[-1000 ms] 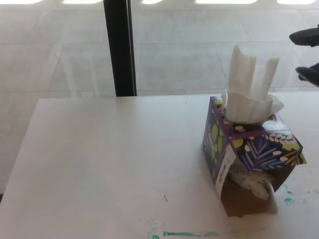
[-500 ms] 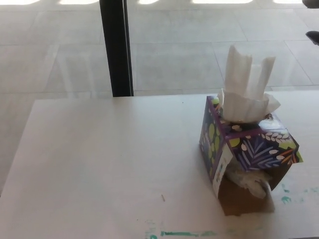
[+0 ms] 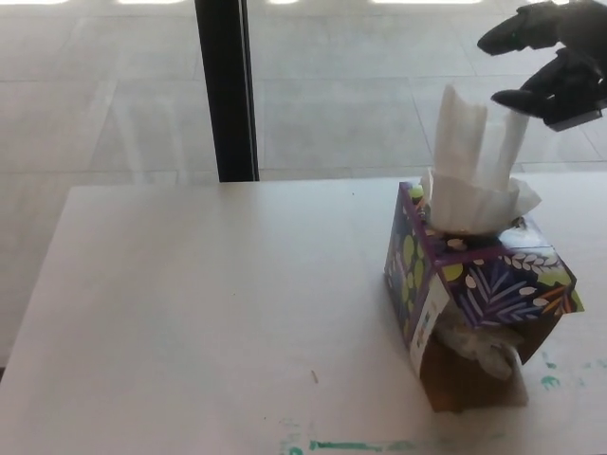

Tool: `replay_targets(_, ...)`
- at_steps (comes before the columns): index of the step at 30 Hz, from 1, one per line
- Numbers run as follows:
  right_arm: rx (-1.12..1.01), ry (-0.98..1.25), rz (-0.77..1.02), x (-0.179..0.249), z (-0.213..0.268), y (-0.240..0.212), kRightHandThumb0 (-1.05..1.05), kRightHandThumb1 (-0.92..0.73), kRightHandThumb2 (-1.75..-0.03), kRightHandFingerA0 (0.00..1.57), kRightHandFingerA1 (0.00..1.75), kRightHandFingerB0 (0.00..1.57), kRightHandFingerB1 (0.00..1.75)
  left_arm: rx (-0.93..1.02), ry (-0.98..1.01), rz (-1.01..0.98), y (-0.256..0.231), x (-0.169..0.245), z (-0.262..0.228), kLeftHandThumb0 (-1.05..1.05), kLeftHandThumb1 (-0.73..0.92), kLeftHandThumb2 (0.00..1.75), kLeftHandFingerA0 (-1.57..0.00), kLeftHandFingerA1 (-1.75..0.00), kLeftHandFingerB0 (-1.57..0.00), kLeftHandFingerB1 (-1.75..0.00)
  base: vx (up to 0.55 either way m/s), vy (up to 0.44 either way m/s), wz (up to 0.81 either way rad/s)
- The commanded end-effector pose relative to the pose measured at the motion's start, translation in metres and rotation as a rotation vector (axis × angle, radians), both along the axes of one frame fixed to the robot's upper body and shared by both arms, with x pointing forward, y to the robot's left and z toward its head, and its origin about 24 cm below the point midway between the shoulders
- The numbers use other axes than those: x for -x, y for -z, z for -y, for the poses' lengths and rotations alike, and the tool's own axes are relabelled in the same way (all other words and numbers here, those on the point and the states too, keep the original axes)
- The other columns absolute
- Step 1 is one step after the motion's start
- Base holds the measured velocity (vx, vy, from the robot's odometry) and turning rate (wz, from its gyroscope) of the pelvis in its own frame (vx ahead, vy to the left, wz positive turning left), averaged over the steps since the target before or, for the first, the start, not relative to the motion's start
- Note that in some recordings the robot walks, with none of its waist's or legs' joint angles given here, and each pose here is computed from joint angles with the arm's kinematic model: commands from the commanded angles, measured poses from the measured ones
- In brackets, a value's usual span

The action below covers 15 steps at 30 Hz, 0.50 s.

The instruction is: The robot uses its right hand to pull out a tissue from the tissue box kept in the middle of the desk and put it on the right side

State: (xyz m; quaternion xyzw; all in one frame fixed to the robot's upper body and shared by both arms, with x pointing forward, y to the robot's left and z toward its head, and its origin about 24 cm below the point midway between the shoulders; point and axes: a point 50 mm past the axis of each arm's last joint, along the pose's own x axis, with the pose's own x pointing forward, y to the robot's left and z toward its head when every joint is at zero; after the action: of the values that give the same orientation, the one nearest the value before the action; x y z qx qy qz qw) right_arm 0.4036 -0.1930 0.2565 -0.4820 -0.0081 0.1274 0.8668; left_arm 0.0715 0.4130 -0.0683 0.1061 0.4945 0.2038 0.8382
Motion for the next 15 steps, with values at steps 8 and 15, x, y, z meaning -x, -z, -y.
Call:
replay_targets(8,0.204,0.003,-0.042,-0.0076,-0.0009,0.0183,-0.65,-0.56,-0.89,0.3,0.56,0.27,0.47,-0.024,0.047,-0.023,-0.0048,-0.0006,-0.0045,-1.05,0.65,0.9,-0.78,-1.21,-0.54,-1.01,0.0,0.0,0.0)
replay_targets(15,0.244,-0.02,-0.031,-0.0076,-0.0021,0.0179,-0.63,-0.69,-0.61,0.36,0.51,0.35,0.35,-0.028,0.063,-0.027,-0.0054,-0.0004,-0.0049,-1.05,0.52,1.24,-0.81,-1.12,-0.59,-0.95,0.0,0.0,0.0)
